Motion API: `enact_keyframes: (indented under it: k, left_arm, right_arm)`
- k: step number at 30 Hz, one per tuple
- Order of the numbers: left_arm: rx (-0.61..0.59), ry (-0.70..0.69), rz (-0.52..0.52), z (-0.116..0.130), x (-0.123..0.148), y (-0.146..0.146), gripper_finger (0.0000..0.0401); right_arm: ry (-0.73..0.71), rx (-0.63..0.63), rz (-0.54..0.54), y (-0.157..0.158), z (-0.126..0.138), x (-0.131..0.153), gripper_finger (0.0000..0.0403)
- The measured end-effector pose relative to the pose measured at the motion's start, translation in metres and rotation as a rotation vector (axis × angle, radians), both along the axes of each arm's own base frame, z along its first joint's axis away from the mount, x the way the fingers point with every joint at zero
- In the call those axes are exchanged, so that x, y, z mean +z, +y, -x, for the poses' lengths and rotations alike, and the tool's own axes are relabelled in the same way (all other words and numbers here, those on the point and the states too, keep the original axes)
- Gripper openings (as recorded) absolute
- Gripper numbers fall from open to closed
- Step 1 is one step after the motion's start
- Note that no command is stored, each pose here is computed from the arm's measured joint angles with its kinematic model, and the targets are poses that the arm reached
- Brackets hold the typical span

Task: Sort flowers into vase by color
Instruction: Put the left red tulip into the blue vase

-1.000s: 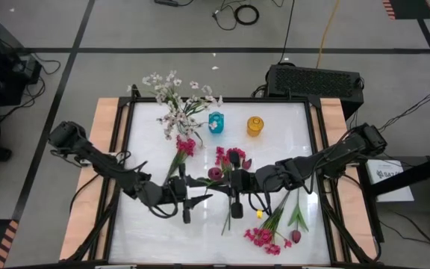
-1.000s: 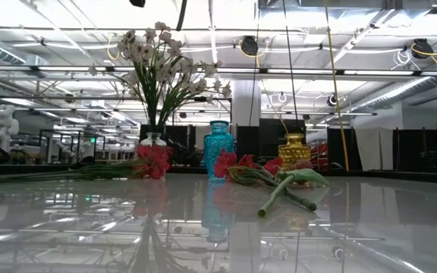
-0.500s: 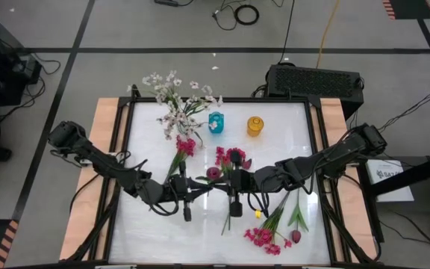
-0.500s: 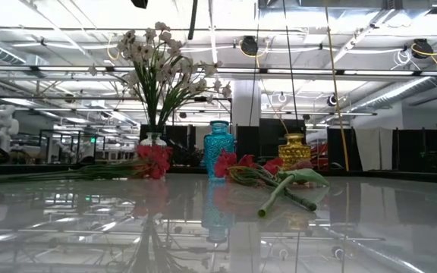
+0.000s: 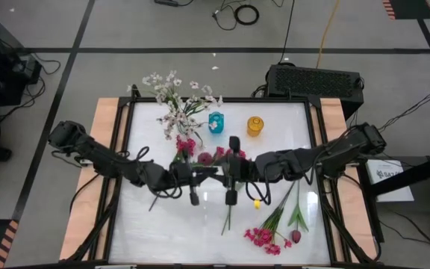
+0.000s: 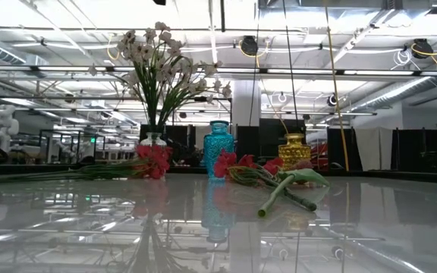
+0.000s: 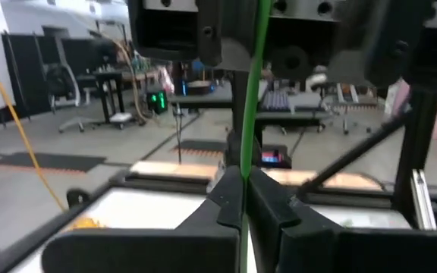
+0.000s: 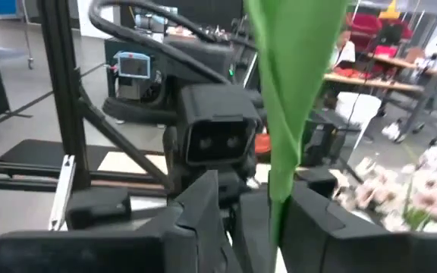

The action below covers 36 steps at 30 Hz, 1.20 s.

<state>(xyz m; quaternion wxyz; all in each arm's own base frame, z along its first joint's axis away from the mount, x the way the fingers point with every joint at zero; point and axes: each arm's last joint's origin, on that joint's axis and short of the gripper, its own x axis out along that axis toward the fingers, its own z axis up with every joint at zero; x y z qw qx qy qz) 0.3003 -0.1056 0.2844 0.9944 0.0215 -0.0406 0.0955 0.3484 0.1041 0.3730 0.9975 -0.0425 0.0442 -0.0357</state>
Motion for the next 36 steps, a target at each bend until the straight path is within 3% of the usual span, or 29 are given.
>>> enact_keyframes:
  k: [7, 17, 31, 36]
  left_arm:
    - [-0.021, -0.043, -0.019, -0.004, 0.005, 0.013, 0.0008]
    - [-0.081, -0.076, -0.019, -0.008, 0.008, 0.023, 0.0008]
    - [-0.129, -0.052, -0.022, -0.009, 0.003, 0.016, 0.0008]
    - [-0.132, -0.049, -0.002, -0.010, 0.001, 0.015, 0.0009]
  right_arm:
    - [0.016, -0.019, 0.039, -0.014, 0.018, 0.027, 0.0102]
    - [0.023, 0.035, -0.010, -0.017, 0.028, 0.035, 0.0027]
    - [0.073, 0.019, -0.018, -0.020, 0.024, 0.026, 0.0049]
    - [0.082, 0.019, -0.016, -0.020, 0.024, 0.025, 0.0027]
